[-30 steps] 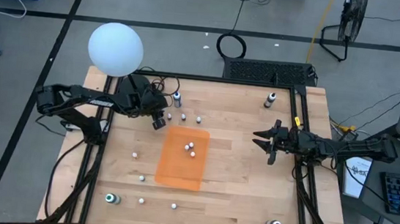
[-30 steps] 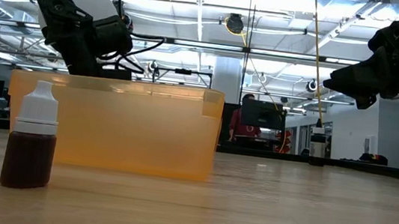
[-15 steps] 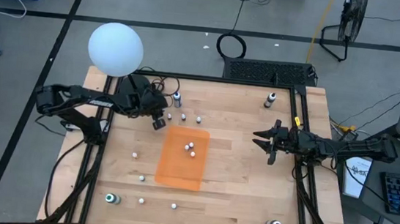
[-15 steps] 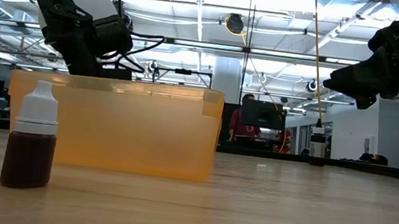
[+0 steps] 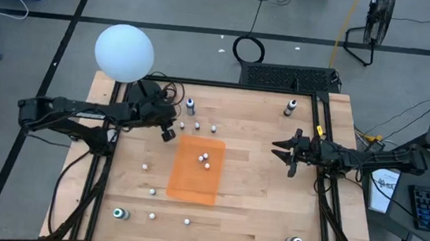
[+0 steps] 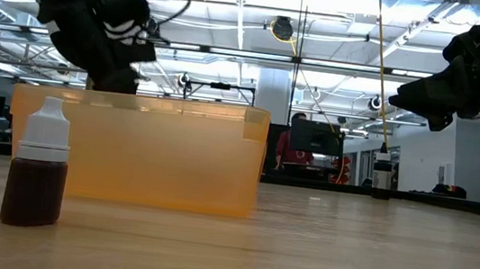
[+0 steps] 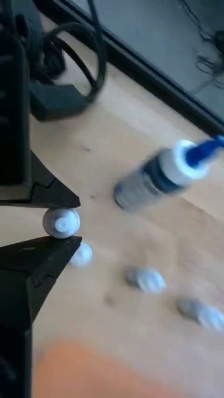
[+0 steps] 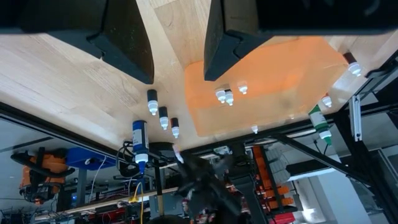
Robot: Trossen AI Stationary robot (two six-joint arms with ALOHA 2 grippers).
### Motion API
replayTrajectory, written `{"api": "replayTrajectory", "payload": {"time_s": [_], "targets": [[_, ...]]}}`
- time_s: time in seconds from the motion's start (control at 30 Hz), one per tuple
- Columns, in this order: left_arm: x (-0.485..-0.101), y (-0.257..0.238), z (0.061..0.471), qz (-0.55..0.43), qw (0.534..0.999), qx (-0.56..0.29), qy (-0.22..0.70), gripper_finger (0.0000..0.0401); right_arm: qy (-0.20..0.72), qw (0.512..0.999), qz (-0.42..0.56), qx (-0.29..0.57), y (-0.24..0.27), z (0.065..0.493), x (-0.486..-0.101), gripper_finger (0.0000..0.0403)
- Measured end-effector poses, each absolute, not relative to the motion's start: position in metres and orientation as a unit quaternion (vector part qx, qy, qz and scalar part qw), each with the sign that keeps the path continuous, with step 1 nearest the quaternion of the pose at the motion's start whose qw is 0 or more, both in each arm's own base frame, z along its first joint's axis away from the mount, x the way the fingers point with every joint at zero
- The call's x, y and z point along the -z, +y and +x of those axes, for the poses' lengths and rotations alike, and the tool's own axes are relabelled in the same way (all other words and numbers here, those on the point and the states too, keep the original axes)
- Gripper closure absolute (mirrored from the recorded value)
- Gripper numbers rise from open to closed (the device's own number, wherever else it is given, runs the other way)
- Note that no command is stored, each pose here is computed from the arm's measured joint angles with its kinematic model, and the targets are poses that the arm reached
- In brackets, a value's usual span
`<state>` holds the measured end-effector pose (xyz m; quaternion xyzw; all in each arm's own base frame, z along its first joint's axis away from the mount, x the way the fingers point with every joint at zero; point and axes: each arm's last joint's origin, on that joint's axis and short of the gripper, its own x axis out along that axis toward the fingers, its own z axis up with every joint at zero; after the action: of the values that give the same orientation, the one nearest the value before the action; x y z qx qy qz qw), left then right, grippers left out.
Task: Pick & Place food coloring
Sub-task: Put the small orange food coloring bottle into the orange bin
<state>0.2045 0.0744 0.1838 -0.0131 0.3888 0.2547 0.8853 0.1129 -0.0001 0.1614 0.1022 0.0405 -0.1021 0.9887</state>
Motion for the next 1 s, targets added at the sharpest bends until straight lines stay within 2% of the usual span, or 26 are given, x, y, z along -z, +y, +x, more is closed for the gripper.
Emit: {"api": "replayTrajectory", "payload": {"time_s": [0.2,0.47,1.0], "targets": [[-0.203,0.048,0.205,-0.046,0.928,-0.161,0.332,0.0341,0.040,0.989,0.102,0.102,0.000,0.113,-0.161,0.0273],[-0.209,0.015,0.213,-0.063,0.948,-0.094,0.298,0.0341,0.040,0.989,0.102,0.102,0.000,0.113,-0.161,0.0273],[-0.178,0.007,0.266,-0.030,0.906,-0.068,0.417,0.0341,0.041,0.989,0.102,0.102,0.000,0.113,-0.161,0.0273]]}}
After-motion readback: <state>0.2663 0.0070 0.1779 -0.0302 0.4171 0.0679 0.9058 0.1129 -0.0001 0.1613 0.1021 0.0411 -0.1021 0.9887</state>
